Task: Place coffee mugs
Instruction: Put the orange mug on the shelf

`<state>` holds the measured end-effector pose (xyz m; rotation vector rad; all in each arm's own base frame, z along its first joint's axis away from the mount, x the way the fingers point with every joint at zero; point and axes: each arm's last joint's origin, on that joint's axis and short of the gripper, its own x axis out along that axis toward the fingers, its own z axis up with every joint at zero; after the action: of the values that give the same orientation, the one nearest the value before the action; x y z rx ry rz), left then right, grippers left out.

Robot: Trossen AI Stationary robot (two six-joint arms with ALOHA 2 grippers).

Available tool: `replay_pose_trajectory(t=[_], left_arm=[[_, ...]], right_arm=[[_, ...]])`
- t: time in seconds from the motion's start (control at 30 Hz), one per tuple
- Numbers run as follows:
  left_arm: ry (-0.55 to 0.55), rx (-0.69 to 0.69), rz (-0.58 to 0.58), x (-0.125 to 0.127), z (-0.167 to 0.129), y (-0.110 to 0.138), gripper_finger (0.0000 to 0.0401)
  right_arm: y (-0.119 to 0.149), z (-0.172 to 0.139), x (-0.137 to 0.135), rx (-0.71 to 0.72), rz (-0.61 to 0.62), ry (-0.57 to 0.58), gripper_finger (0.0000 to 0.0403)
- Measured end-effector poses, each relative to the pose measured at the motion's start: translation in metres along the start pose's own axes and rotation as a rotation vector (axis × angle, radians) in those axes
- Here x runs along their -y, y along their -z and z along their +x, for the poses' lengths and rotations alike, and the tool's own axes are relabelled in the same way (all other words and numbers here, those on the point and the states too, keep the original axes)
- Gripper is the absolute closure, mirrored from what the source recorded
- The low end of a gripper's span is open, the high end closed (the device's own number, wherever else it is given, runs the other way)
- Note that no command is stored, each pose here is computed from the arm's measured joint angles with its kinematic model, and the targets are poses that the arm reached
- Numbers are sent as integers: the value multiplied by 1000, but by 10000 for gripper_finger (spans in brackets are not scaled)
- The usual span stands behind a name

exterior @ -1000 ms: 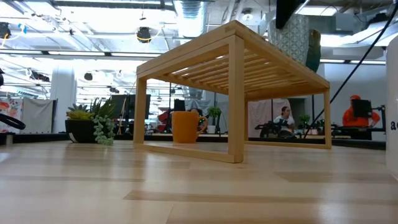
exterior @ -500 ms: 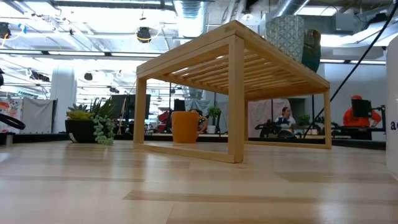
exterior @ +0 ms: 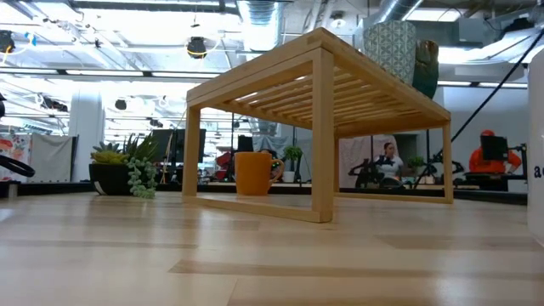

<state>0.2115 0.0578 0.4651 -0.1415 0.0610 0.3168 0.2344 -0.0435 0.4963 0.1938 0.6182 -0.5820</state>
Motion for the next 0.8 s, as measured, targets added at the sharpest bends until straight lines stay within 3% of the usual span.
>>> replay_pose_trajectory(t=[0.27, 0.53, 0.67, 0.8], left_arm=[[9, 0, 28, 0, 0, 0, 257], [34, -1, 111, 1, 1, 0, 257], [-106, 7, 125, -10, 20, 3, 257], [-219, -121, 26, -55, 55, 8, 257]], right_arm=[[12, -42, 29, 88, 61, 61, 286], [66, -30, 33, 182, 182, 28, 205], [83, -25, 34, 287, 266, -45, 186], [84, -30, 37, 363, 303, -77, 184]])
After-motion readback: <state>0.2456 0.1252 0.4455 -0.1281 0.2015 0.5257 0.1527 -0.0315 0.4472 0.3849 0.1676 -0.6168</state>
